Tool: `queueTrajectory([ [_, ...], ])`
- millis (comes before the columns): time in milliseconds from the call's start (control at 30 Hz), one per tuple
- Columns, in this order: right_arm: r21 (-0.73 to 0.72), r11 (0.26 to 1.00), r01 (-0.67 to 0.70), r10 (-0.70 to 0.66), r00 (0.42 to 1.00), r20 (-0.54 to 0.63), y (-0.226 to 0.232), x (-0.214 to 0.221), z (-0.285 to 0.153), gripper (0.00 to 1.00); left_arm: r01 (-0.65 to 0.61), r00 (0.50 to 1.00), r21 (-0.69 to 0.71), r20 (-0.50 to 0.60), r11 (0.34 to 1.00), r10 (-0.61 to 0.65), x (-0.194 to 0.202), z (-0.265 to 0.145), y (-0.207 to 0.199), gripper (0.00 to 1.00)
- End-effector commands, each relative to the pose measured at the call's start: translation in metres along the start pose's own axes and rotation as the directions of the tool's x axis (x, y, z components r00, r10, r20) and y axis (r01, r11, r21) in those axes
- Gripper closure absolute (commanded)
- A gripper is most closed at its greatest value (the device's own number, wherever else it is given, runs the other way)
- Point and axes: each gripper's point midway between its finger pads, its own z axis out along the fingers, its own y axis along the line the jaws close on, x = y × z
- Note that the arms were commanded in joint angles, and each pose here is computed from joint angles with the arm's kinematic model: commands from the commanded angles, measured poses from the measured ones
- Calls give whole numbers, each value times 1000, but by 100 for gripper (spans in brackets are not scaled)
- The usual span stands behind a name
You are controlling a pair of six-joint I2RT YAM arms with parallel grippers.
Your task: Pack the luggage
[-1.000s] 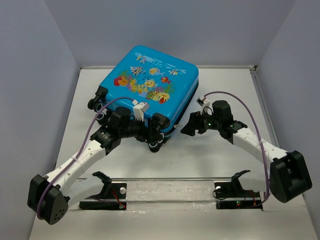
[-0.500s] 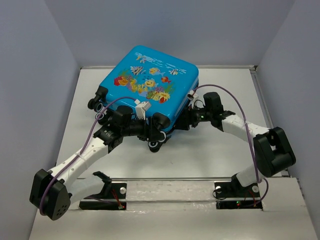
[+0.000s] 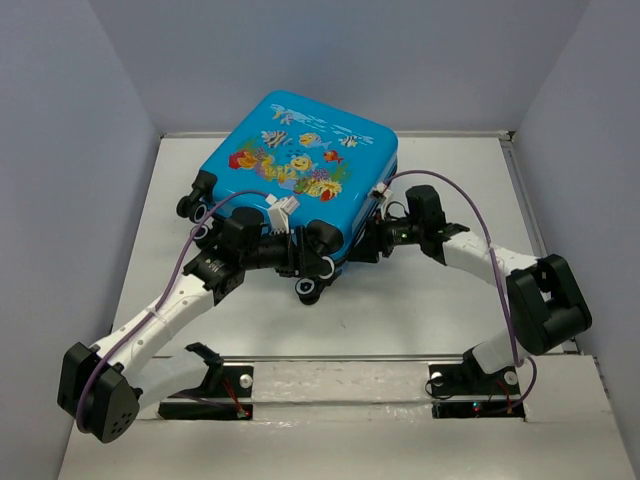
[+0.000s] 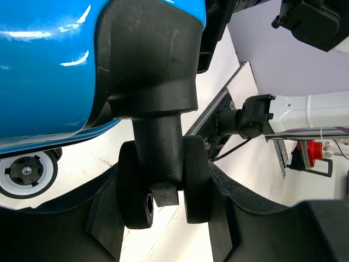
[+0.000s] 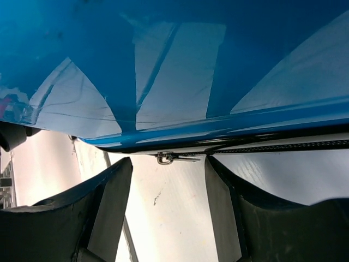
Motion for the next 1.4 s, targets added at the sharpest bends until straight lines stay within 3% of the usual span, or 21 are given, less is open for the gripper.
queueTrajectory([
  [0, -49, 996, 75, -73, 996, 58, 11, -8, 5, 40, -136, 984, 199, 138, 971, 109, -33, -20, -61, 94],
  [133, -24, 997, 77, -74, 991, 108, 6, -8, 9, 50, -127, 986, 177, 129, 976, 105, -27, -16, -51, 94],
  [267, -23, 994, 107, -102, 978, 183, 10, -12, 12, 53, -132, 984, 137, 135, 982, 113, -29, -12, -41, 94],
  [467, 55, 986, 155, -164, 953, 255, 1, -14, 10, 39, -130, 984, 98, 138, 987, 116, -27, -9, -30, 94],
  [633, 50, 978, 200, -206, 942, 265, -3, -14, 14, 37, -137, 981, 70, 148, 988, 126, -28, -9, -24, 94],
  [833, -17, 974, 224, -211, 937, 278, 3, -21, 21, 54, -136, 982, 51, 140, 989, 128, -26, -6, -18, 94],
  [867, -25, 972, 232, -215, 933, 288, 5, -23, 21, 68, -140, 981, 50, 142, 989, 131, -27, -6, -18, 94],
  [933, -32, 972, 234, -213, 927, 310, 9, -23, 19, 83, -138, 982, 48, 140, 989, 130, -27, -5, -17, 94],
  [1033, -31, 974, 223, -201, 924, 325, 12, -21, 15, 93, -137, 982, 49, 138, 989, 129, -27, -4, -17, 94],
  [1300, 29, 984, 176, -175, 920, 352, 15, -13, 10, 93, -122, 983, 48, 146, 991, 114, -28, 1, -12, 94],
  [1367, 57, 987, 148, -158, 940, 301, 22, 5, 21, 93, -119, 980, 74, 170, 990, 105, -39, 3, -21, 94],
])
